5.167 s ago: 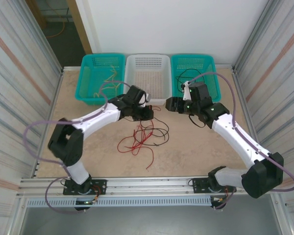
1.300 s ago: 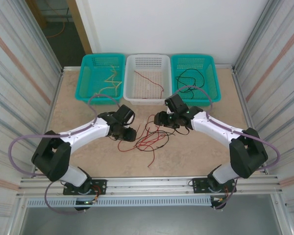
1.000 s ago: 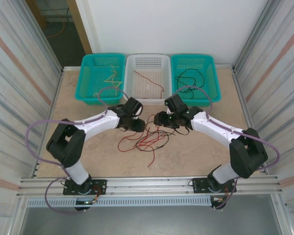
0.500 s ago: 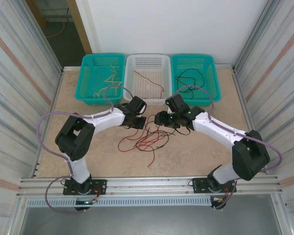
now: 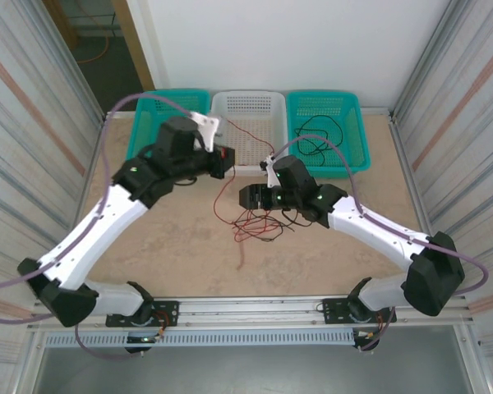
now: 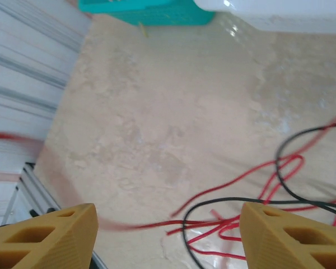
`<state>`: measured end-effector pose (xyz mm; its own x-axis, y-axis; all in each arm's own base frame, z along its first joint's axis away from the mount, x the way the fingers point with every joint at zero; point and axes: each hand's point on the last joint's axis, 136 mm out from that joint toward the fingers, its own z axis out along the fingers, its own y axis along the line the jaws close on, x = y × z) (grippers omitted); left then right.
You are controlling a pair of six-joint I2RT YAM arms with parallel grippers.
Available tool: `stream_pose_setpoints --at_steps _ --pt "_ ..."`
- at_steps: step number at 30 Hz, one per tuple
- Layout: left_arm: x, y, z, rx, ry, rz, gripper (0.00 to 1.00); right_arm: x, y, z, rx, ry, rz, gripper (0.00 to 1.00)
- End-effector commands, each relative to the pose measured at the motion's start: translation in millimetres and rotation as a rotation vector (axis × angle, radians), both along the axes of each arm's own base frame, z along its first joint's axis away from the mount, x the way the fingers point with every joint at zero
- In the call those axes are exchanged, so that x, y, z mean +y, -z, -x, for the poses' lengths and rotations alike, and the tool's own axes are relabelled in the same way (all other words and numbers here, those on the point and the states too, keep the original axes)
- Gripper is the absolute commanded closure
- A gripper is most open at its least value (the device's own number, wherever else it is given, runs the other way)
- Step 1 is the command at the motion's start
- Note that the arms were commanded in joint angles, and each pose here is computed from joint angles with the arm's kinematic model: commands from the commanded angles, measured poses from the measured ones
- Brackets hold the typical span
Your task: Untangle the cables
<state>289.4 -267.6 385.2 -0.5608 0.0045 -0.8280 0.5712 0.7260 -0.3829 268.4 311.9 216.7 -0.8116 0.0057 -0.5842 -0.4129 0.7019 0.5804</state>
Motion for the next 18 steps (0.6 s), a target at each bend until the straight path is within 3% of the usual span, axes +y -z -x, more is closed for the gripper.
stream_pose_setpoints --at_steps 1,7,12,18 --pt "-2.7 -44.6 28.1 -0.042 0.11 0.055 1.0 12.0 -49.3 -7.5 -0.139 -0.041 -0.068 0.3" --pt "6.8 -123.5 41.5 -0.195 0.103 0.168 1.0 23.2 -65.5 -13.0 -0.168 -0.069 -0.089 0.28" --pt "10.6 -167.6 43.0 -0.289 0.092 0.231 1.0 25.0 -29.8 -23.1 -0.079 -0.026 -0.049 0.31" --pt "10.9 -190.9 29.7 -0.363 0.047 0.242 1.0 26.2 8.9 -14.2 0.016 -0.008 -0.029 0.38"
